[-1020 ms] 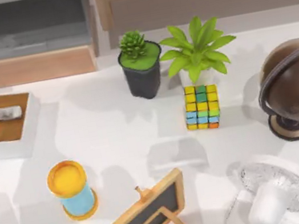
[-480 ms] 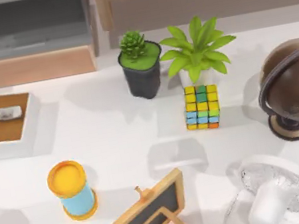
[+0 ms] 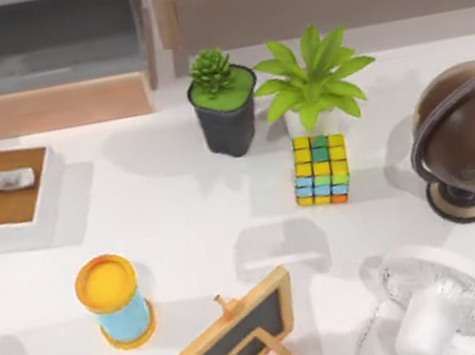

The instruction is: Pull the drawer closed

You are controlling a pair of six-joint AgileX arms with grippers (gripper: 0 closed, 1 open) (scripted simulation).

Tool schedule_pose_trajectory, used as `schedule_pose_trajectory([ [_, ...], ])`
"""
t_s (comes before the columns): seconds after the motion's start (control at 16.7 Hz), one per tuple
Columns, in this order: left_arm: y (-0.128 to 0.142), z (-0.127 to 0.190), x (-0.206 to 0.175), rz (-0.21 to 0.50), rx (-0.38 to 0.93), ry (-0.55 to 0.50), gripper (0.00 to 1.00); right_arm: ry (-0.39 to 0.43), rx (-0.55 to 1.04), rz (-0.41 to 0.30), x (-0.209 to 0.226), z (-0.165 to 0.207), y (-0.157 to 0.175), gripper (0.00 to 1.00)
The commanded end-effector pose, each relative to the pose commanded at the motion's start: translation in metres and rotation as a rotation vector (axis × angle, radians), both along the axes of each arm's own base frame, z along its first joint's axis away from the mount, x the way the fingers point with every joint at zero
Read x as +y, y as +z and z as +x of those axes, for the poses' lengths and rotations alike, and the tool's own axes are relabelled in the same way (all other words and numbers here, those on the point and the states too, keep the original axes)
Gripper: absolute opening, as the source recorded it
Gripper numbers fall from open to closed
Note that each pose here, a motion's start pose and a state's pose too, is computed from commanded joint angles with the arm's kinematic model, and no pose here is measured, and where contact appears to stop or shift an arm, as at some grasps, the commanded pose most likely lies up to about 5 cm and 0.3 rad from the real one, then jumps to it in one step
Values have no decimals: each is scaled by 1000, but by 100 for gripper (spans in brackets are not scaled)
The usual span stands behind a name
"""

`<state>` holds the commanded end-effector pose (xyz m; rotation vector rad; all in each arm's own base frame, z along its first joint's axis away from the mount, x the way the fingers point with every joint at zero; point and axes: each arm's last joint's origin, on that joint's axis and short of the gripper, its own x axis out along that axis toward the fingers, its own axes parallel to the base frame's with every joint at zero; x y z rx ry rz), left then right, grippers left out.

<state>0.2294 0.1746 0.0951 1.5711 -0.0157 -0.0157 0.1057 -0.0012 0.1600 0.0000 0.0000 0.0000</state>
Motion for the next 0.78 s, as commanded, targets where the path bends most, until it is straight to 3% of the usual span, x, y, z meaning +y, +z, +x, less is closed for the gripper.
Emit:
schedule_pose_trajectory([
  [0.66, 0, 25, -1, 0, 0, 0, 100, 0, 0, 0, 0, 0, 0, 100],
  [0.78, 0, 25, -1, 0, 0, 0, 85, 0, 0, 0, 0, 0, 0, 100],
])
